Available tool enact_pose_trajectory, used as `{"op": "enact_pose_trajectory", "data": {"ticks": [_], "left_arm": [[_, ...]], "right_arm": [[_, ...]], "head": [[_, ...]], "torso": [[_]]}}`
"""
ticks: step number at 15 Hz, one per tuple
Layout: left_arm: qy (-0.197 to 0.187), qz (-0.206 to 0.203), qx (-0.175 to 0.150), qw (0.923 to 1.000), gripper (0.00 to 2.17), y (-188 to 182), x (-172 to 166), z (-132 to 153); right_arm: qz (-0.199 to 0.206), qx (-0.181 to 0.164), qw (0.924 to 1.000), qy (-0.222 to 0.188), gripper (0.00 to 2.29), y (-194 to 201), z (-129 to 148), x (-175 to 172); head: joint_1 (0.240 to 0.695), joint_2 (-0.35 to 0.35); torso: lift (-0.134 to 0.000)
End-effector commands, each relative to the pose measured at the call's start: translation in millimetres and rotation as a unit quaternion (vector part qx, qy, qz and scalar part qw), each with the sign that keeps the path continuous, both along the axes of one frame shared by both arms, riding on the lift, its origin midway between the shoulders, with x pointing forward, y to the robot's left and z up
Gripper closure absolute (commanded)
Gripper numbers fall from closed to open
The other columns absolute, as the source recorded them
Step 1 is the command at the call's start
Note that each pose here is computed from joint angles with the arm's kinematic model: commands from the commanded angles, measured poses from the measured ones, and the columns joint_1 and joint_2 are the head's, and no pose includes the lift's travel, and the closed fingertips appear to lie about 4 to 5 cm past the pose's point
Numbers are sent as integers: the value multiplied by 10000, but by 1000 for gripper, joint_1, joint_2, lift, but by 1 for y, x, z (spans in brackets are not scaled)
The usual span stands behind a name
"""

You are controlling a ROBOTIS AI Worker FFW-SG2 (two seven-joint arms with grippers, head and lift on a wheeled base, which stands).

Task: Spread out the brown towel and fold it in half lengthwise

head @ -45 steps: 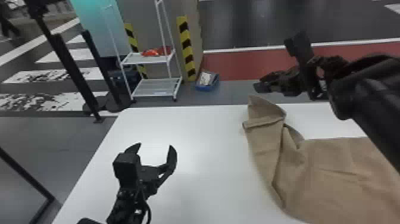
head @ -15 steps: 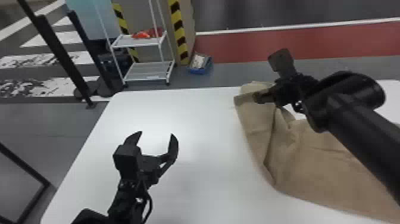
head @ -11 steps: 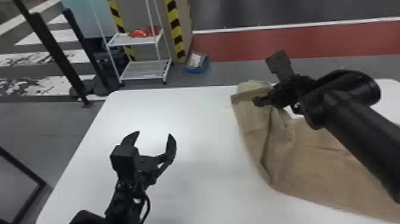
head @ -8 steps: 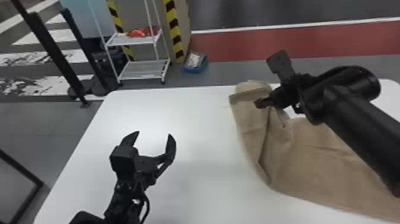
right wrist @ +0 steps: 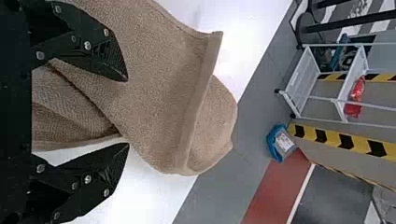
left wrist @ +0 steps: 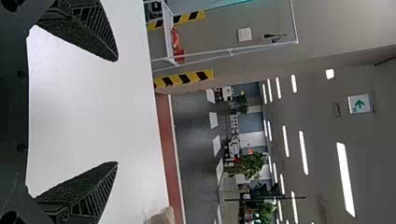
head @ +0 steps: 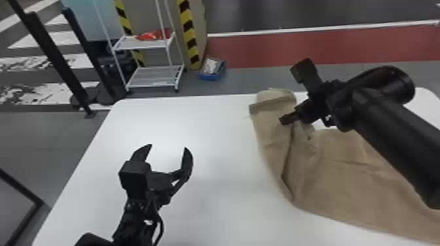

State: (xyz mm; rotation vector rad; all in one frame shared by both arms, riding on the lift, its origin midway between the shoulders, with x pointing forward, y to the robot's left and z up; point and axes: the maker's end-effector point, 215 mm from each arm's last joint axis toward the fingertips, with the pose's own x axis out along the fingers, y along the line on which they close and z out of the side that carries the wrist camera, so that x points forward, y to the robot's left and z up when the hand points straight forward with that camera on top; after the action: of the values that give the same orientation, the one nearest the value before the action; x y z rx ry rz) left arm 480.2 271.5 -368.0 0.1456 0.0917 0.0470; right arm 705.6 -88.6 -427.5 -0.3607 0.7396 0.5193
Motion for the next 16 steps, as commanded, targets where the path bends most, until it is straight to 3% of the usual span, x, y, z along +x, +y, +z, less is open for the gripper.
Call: {"op": "enact_pose_trajectory", "data": {"ticks": [1, 3, 9, 13, 16], "left_arm": [[1, -5, -14, 10000, 87, -1, 0, 0], [24, -6, -10, 10000, 87, -2, 0, -2], [2, -4, 16, 10000, 87, -2, 2, 0], [9, -7, 26, 10000, 87, -1, 5, 0], [16, 27, 37, 10000, 87, 4, 10, -1]], "right_arm": [[32, -30, 9999, 128, 532, 1, -5, -5], [52, -13, 9999, 144, 589, 2, -3, -6], [197, 133, 9996, 181, 1116, 9, 7, -4], [271, 181, 9993, 171, 1298, 13, 12, -4], [568, 465, 9972, 139, 1301, 37, 26, -8]], "head": [[695, 168], [695, 165], [695, 168], [695, 172], [695, 179]], "torso": [[-125], [-125], [-125], [-125], [-125]]}}
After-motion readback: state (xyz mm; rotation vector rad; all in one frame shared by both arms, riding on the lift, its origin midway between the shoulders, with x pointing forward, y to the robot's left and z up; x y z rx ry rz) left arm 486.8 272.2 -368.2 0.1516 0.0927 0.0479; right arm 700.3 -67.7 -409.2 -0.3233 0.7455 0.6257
